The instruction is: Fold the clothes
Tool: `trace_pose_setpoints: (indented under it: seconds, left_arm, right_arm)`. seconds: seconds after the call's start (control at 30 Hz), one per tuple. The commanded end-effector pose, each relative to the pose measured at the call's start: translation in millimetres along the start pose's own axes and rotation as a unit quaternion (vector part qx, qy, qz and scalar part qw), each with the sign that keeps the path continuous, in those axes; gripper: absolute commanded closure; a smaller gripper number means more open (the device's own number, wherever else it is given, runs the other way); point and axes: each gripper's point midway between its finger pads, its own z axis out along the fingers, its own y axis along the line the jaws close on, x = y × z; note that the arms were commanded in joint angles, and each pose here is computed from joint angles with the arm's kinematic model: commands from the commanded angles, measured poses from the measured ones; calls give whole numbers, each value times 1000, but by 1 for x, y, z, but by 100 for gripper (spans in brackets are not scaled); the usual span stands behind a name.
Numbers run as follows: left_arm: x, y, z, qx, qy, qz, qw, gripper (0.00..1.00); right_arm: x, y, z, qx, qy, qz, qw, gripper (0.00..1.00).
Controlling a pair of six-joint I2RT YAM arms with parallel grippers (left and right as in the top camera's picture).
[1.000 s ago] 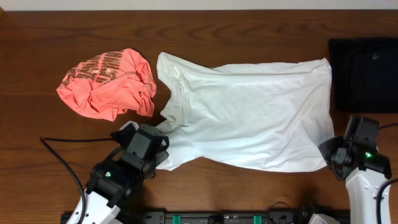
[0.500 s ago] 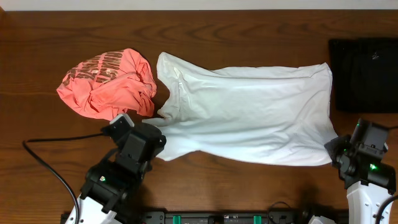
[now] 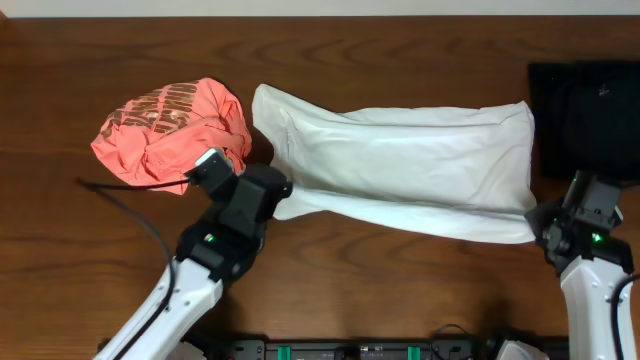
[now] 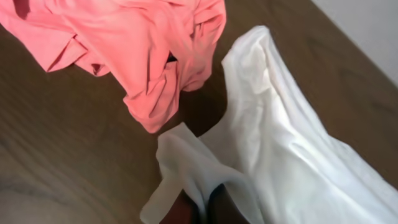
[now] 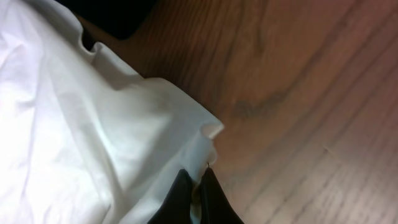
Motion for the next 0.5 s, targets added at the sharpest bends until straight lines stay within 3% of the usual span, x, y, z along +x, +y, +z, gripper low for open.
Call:
trace_pose_setpoints:
  seconds: [0.0,0.47]
  left_arm:
    - [-17,0,7,-24,-45,5,999,94]
    - [-38,6,6,-51,-106,17,993,94]
  right_arm:
    - [-12,1,4,10,-16,-2,1000,99]
    - [-19,7,23,14,-22,-11,1000,99]
